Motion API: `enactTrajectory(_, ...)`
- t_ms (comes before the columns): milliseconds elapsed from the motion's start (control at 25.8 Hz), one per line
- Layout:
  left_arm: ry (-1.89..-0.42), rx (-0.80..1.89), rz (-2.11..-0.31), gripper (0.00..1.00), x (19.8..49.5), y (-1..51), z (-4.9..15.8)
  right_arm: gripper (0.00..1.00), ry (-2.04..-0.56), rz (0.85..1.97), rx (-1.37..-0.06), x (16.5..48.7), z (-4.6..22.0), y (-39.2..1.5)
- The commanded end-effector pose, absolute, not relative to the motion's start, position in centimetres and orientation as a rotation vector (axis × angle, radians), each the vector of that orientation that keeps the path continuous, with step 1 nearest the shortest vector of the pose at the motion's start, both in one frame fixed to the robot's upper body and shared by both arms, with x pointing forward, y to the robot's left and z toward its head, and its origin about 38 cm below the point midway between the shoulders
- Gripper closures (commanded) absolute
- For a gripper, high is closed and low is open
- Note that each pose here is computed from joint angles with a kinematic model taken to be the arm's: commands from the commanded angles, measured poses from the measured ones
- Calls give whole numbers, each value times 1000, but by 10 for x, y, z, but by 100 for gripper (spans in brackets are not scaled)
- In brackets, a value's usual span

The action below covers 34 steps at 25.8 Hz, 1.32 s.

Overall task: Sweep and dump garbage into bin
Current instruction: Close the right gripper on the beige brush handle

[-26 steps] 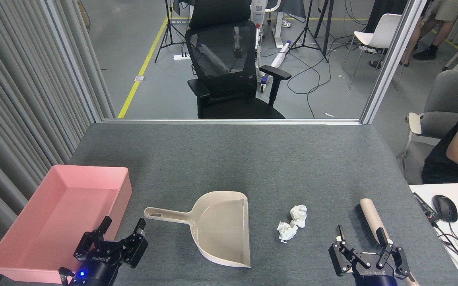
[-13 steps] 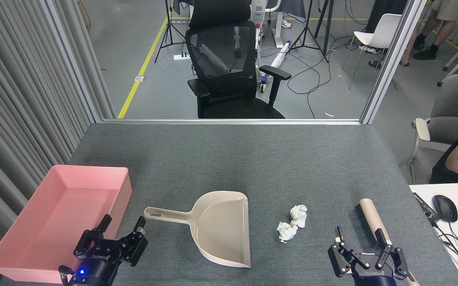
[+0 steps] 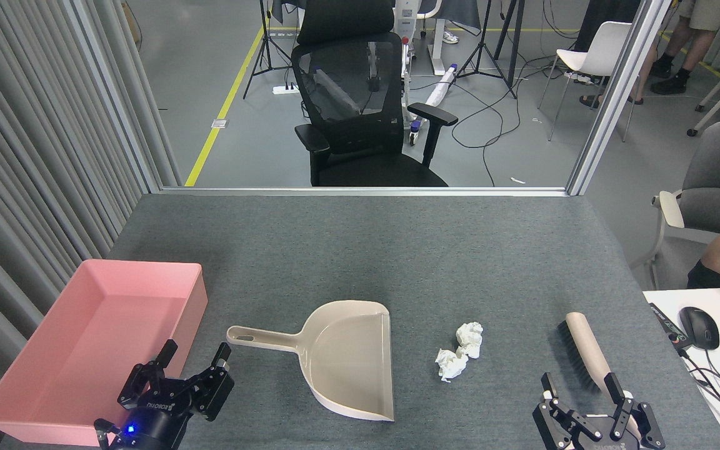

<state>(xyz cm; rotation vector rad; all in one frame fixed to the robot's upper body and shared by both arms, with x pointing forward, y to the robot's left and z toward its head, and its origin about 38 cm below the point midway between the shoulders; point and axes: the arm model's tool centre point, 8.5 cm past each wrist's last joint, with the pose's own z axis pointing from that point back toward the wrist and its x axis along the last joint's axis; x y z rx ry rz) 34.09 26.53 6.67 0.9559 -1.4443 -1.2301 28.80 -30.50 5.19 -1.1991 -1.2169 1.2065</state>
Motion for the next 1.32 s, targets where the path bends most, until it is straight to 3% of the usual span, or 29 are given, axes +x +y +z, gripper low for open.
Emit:
enactTrajectory(0, -1442, 953, -1230, 1, 341, 265, 65, 1, -1179, 1214, -1221, 279, 51, -324)
enactTrajectory(387, -1442, 932, -1232, 1, 339, 262, 60, 1, -1077, 1219, -1244, 248, 45, -376)
enactTrajectory(697, -1442, 927, -1233, 1, 338, 261, 59, 1, -1013, 1241, -1185, 242, 20, -388)
enactTrajectory(1278, -1437, 918, -1231, 1, 339, 260, 56, 1, -988, 1247, -1168, 243, 10, -396)
